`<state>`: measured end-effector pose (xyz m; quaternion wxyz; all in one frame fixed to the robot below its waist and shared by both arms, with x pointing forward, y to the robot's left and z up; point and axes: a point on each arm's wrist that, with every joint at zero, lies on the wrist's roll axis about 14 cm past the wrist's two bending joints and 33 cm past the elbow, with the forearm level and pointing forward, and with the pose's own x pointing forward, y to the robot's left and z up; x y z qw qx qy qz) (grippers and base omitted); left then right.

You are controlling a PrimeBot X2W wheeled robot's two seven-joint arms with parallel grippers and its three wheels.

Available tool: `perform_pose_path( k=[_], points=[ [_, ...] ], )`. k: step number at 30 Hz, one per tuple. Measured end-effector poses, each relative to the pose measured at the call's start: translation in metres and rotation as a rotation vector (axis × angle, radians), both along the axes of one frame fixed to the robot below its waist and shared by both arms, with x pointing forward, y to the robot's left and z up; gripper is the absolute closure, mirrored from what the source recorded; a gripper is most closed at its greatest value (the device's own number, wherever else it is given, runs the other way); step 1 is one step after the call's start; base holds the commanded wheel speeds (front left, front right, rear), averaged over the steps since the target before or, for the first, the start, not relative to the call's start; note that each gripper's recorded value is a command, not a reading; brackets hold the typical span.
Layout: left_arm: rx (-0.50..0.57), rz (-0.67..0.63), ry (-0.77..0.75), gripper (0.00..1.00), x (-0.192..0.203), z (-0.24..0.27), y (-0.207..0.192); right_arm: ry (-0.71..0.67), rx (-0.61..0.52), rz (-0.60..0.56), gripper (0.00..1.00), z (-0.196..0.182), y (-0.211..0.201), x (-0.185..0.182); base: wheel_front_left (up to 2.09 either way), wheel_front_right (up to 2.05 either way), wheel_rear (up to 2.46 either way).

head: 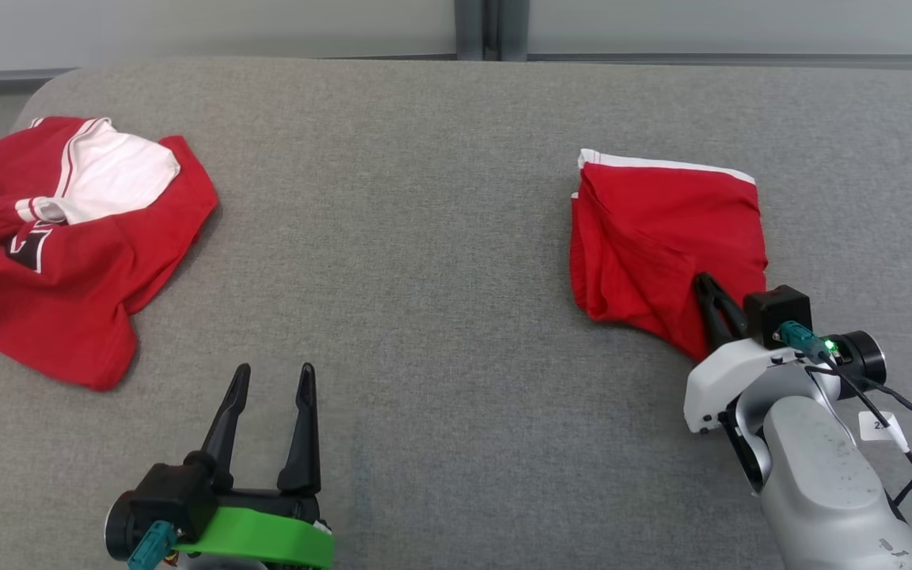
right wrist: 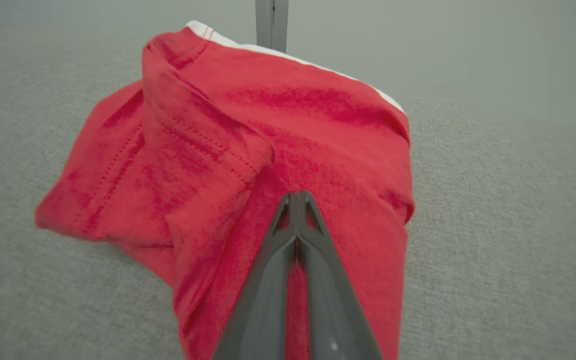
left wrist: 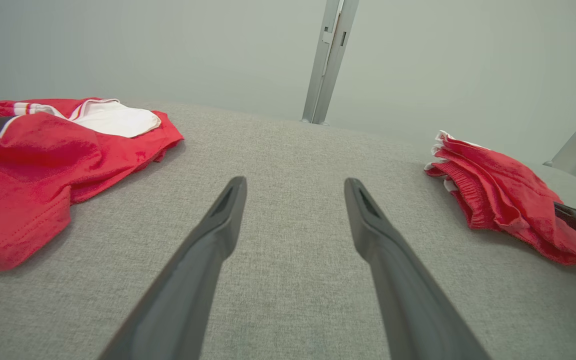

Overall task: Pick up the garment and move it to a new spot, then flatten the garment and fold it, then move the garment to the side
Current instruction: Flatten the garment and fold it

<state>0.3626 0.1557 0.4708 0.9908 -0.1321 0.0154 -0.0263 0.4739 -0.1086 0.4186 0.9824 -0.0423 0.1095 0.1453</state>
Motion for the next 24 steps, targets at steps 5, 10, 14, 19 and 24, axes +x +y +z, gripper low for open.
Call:
perform_pose_path(
  k=[5, 10, 14, 19, 24],
  points=[
    [0.008, 0.037, 0.02, 0.0, -0.003, -0.006, 0.012, 0.015, 0.002, 0.06, 1.0, -0.007, 0.023, 0.003, 0.0, 0.0, 0.0],
    [0.009, 0.041, 0.012, 0.0, -0.005, -0.003, 0.013, -0.02, 0.032, 0.178, 1.0, 0.007, 0.064, -0.007, 0.0, 0.0, 0.0],
    [0.007, 0.041, 0.0, 0.0, -0.007, 0.001, 0.012, 0.002, 0.026, 0.278, 1.0, 0.001, 0.088, -0.034, 0.0, 0.0, 0.0],
    [0.006, 0.048, -0.006, 0.0, -0.016, 0.003, 0.014, -0.043, 0.082, 0.279, 1.0, 0.021, 0.087, -0.046, 0.0, 0.0, 0.0],
    [0.012, 0.065, 0.005, 0.0, -0.034, 0.0, 0.019, -0.157, 0.15, 0.149, 0.55, 0.059, 0.043, -0.056, 0.0, 0.0, 0.0]
  ],
)
